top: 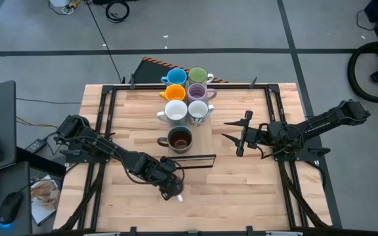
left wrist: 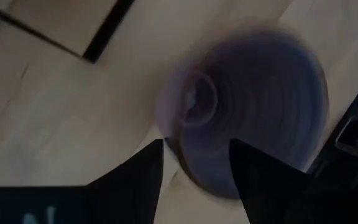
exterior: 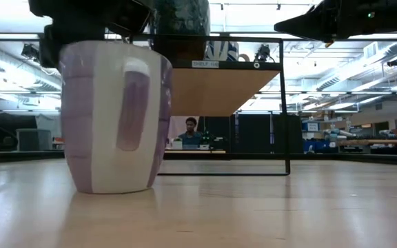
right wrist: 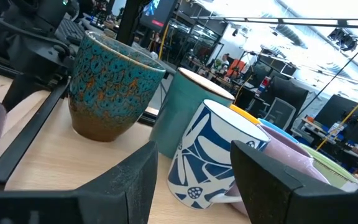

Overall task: Place coffee mugs
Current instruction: Put the purple-white mug on the shelf

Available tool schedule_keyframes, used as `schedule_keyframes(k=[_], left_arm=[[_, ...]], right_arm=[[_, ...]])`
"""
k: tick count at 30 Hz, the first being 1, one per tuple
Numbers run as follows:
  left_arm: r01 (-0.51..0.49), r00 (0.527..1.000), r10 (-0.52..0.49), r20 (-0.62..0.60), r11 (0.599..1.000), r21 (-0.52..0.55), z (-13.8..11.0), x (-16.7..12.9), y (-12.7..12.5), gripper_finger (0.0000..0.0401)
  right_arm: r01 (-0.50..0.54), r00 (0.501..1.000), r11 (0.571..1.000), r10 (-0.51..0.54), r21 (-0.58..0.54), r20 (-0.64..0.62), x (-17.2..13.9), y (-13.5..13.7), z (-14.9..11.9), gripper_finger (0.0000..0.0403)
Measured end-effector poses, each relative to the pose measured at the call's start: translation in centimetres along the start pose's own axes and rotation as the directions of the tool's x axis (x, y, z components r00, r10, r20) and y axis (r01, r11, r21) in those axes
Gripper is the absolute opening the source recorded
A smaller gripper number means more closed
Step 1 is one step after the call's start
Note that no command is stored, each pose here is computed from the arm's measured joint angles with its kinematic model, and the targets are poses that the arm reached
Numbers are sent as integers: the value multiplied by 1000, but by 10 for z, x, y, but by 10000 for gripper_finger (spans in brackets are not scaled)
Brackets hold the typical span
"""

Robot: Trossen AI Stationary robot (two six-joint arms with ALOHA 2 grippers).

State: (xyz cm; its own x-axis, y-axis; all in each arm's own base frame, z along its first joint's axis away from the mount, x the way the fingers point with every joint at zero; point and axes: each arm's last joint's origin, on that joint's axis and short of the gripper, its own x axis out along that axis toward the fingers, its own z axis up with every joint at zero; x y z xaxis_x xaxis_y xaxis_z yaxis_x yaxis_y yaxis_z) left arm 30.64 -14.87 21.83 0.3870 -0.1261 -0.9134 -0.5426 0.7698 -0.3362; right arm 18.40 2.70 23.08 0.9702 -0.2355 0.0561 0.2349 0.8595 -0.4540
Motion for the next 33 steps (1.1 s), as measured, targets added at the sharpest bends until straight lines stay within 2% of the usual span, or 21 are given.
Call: schedule_keyframes(k=[5, 10, 15, 17, 21, 24, 28, 33], left_arm=[[-20, 999, 23, -40, 998, 62, 0, -7, -1, 192], [9, 1000, -6, -24, 993, 115, 6, -18, -7, 192], [-71, 994, 84, -71, 982, 174, 4, -31, -1, 192], [-99, 990, 118, -79, 973, 208, 1, -38, 2, 192], [-69, 994, 90, -56, 951, 301, 0, -53, 3, 192], [-48, 998, 59, -10, 890, 453, -2, -70, 4, 192], [-134, 988, 64, 141, 807, 575, -7, -98, 10, 180], [-300, 945, 107, 310, 662, 687, -25, -132, 23, 159]], right_arm=[[0, 1000, 1000, 0, 0, 0, 0, 0, 0, 208], [0, 1000, 1000, 0, 0, 0, 0, 0, 0, 208], [-3, 1000, 1000, 2, 24, 24, -1, 1, 3, 208], [-45, 998, 999, 44, 28, 46, 0, 3, 8, 208], [-197, 972, 980, 190, 33, 137, 2, 11, 18, 208], [-301, 936, 953, 292, 18, 196, 3, 16, 23, 208], [-400, 893, 916, 378, 44, 243, 5, 21, 24, 208], [-384, 909, 908, 338, 171, 244, 13, 23, 21, 208]])
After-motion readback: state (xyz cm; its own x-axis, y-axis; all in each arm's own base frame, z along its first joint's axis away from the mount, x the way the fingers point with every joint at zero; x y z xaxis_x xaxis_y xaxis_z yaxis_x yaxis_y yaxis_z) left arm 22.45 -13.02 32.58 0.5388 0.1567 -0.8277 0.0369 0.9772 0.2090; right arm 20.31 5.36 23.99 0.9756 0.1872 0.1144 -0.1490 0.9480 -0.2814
